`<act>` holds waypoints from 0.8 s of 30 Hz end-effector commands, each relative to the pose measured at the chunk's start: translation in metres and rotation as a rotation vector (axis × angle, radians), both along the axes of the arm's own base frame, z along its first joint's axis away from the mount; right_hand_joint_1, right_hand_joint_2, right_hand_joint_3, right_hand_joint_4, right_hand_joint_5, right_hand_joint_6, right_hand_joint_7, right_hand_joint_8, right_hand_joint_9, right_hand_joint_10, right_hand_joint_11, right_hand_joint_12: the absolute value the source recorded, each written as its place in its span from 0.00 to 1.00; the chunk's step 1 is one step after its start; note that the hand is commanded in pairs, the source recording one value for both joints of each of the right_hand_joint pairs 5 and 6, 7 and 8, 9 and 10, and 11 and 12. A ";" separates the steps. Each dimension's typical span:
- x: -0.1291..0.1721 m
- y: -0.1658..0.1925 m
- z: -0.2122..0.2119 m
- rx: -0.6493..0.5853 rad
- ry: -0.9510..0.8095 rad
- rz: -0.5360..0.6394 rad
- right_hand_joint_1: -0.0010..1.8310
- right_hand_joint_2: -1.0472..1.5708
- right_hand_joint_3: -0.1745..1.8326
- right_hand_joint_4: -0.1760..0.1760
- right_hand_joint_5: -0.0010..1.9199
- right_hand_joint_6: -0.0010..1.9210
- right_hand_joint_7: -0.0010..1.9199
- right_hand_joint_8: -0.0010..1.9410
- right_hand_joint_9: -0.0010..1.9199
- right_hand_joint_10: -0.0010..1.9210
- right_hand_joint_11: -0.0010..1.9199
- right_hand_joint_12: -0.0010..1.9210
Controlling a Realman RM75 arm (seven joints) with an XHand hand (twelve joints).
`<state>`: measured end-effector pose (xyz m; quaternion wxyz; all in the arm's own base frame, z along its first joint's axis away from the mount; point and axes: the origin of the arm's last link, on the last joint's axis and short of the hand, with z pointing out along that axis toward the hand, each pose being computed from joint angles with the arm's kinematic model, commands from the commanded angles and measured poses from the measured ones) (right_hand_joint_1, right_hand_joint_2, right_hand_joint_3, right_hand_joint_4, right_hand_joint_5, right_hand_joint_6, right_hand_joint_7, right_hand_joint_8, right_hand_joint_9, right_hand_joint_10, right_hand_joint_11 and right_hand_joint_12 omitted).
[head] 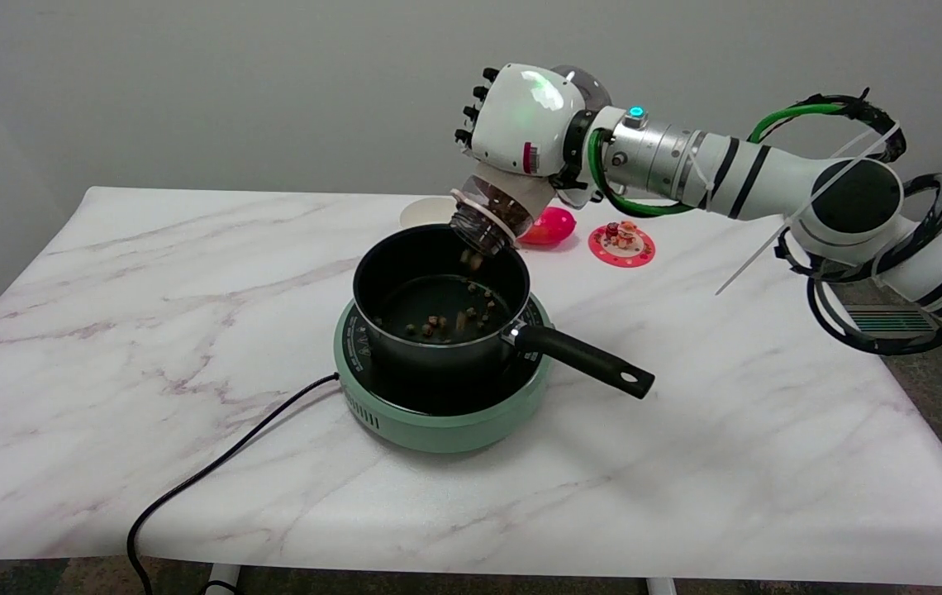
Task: Pour the contents of the bottle into the soup pot.
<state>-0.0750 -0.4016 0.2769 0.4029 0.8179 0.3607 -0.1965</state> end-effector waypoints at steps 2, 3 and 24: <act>0.000 -0.004 0.001 -0.009 0.026 -0.015 0.84 0.69 0.50 0.50 1.00 1.00 1.00 0.99 0.70 0.70 0.61 0.61; -0.001 -0.004 0.001 -0.010 0.026 -0.016 0.84 0.69 0.50 0.50 1.00 1.00 1.00 0.99 0.70 0.70 0.61 0.61; 0.019 -0.005 -0.002 -0.018 0.089 0.050 0.85 0.68 0.52 0.50 1.00 1.00 1.00 0.99 0.71 0.71 0.62 0.62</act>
